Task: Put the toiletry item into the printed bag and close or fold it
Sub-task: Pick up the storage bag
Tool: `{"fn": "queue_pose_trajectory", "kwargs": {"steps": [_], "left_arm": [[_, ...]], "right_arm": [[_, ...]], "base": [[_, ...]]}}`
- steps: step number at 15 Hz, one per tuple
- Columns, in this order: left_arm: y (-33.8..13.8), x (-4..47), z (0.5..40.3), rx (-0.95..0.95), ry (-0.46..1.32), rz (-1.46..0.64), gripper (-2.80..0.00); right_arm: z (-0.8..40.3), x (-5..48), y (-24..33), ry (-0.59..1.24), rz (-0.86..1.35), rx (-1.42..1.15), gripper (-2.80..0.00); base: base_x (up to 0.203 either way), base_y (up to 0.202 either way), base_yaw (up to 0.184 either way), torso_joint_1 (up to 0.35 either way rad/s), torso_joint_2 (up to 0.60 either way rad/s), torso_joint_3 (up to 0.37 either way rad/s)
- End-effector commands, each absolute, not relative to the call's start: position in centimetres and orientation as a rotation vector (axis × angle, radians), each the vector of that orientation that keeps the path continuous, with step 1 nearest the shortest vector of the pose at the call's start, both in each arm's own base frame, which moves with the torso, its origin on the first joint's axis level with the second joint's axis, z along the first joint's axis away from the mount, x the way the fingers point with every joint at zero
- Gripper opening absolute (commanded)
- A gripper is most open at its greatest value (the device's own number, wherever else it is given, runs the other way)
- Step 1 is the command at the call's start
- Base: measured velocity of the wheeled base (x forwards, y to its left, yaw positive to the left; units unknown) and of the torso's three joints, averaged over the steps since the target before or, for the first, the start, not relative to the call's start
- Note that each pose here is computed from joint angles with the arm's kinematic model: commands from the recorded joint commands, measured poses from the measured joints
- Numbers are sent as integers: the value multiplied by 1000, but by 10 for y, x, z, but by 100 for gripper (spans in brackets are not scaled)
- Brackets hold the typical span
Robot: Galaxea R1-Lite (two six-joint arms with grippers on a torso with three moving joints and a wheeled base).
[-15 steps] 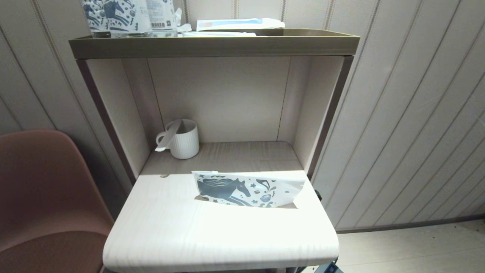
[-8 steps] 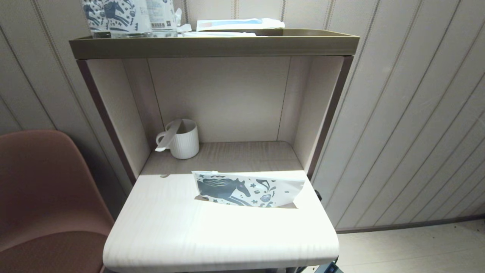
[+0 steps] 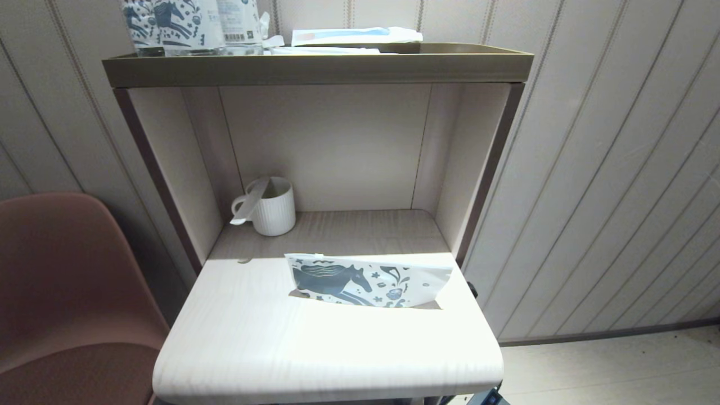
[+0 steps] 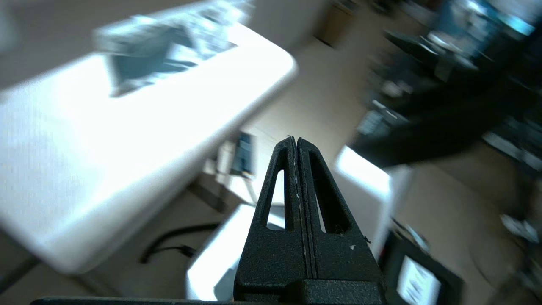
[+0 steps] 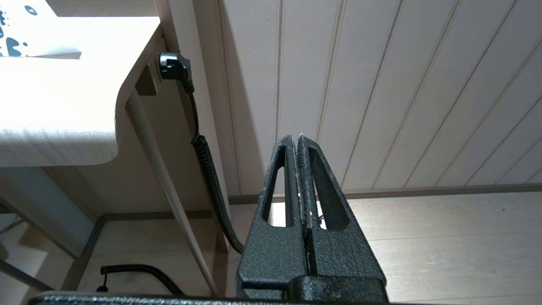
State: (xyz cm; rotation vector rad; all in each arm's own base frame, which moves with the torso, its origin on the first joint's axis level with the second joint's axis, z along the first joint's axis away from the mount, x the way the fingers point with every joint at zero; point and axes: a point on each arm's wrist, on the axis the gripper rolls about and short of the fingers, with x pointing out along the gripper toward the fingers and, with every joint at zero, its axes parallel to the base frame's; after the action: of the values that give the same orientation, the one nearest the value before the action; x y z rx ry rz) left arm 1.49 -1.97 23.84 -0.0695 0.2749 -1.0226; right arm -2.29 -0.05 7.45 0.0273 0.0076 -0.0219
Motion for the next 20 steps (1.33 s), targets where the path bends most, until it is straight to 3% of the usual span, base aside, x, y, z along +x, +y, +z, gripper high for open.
{"fn": "queue_pose_trajectory", "kwargs": {"steps": [1,3,4,13,20], "left_arm": [[-30,44,231,-19,366,-1174,-280],[-35,59,221,124,329,-1235,-280],[-37,67,215,190,304,-1255,0],[-63,185,195,499,171,-1027,0],[-94,278,167,561,209,-1057,0]], "right_arm": [[75,-23,-1,9,-22,27,-280],[75,-23,-1,9,-22,27,-280],[75,-23,-1,9,-22,27,-280],[75,-23,-1,9,-22,28,-280],[75,-23,-1,9,-22,27,-280]], "base": [[0,0,0,0,0,0],[0,0,0,0,0,0],[0,0,0,0,0,0],[0,0,0,0,0,0],[0,0,0,0,0,0]]}}
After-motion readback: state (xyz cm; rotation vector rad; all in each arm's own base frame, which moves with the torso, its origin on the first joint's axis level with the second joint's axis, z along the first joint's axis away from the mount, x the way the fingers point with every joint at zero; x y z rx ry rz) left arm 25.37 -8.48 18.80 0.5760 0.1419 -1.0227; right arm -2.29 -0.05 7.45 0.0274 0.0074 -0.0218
